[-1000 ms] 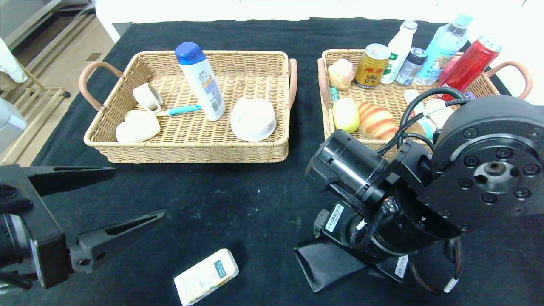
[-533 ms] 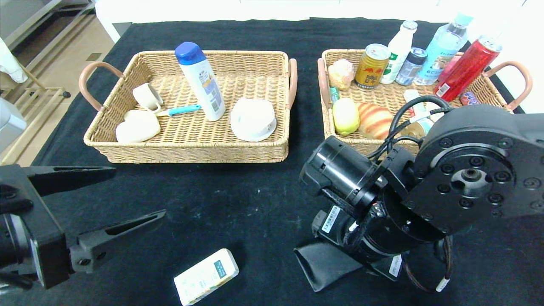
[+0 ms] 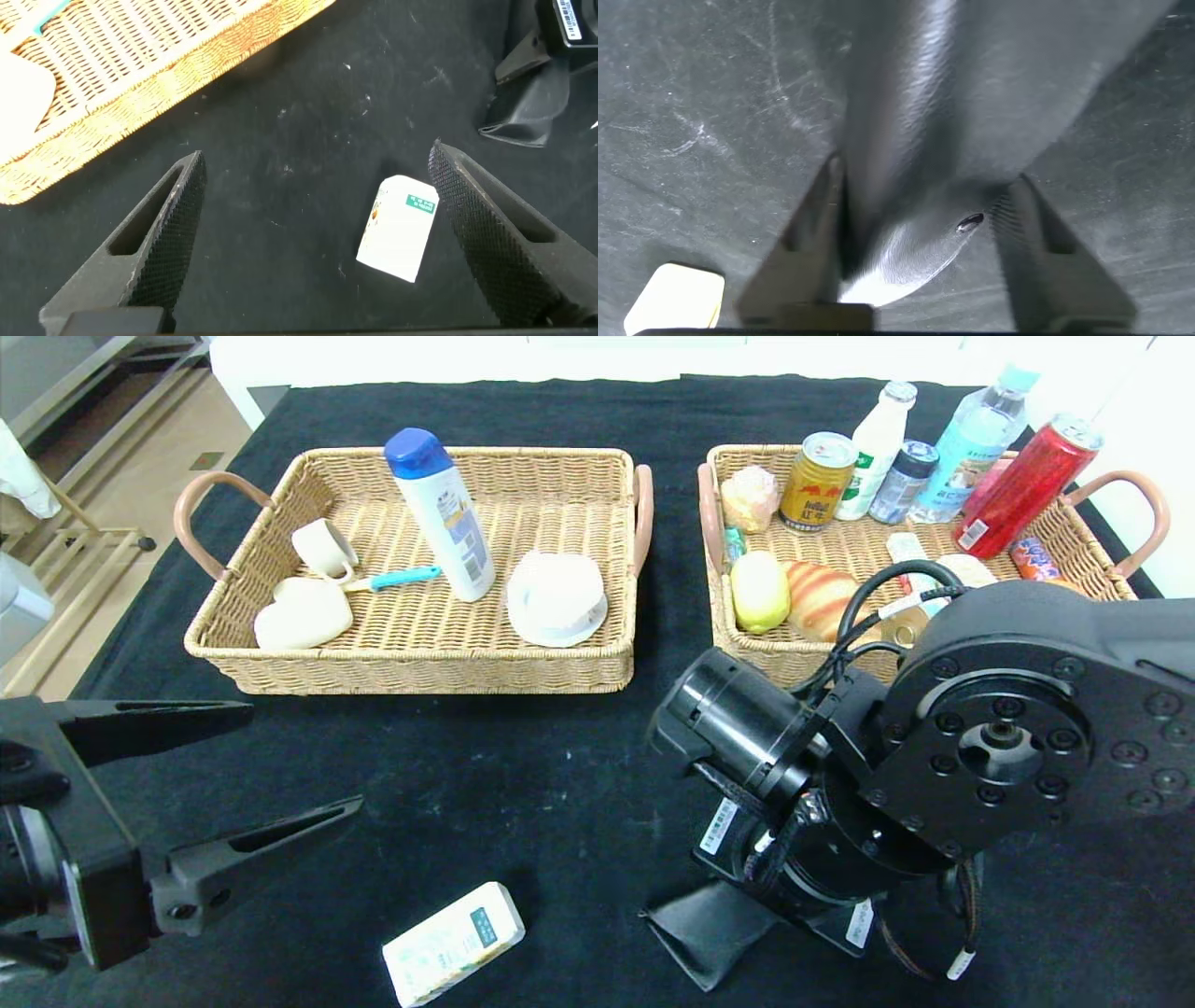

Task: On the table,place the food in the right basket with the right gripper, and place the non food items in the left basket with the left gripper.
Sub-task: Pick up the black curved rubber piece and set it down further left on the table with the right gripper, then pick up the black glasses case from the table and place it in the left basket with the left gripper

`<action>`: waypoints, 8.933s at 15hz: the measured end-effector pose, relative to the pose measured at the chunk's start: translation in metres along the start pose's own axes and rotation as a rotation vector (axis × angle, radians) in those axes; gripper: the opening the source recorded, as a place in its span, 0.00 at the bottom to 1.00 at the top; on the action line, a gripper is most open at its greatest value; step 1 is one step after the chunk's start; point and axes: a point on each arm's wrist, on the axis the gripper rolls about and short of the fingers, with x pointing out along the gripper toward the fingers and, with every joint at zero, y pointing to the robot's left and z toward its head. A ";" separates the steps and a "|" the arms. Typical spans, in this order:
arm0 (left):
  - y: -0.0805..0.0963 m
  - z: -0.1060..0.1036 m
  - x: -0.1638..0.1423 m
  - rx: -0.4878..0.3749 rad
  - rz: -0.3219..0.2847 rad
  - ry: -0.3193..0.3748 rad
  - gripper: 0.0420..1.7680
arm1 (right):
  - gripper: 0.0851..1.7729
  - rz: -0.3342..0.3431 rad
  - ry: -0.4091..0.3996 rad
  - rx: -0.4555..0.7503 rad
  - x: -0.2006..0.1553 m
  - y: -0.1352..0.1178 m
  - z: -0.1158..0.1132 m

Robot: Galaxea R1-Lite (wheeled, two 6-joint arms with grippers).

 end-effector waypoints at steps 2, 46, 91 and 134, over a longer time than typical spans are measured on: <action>0.000 0.000 0.000 0.000 0.000 0.000 0.97 | 0.44 -0.006 0.002 -0.002 0.001 0.000 0.000; 0.004 0.014 -0.017 -0.015 0.044 -0.119 0.97 | 0.39 0.348 -0.313 -0.848 -0.055 0.045 -0.028; 0.003 0.010 -0.006 -0.017 0.024 -0.068 0.97 | 0.94 0.304 -0.340 -0.954 -0.066 -0.002 -0.017; -0.051 0.036 0.094 -0.038 -0.060 0.378 0.97 | 0.96 0.701 -0.738 -1.190 -0.083 -0.211 0.057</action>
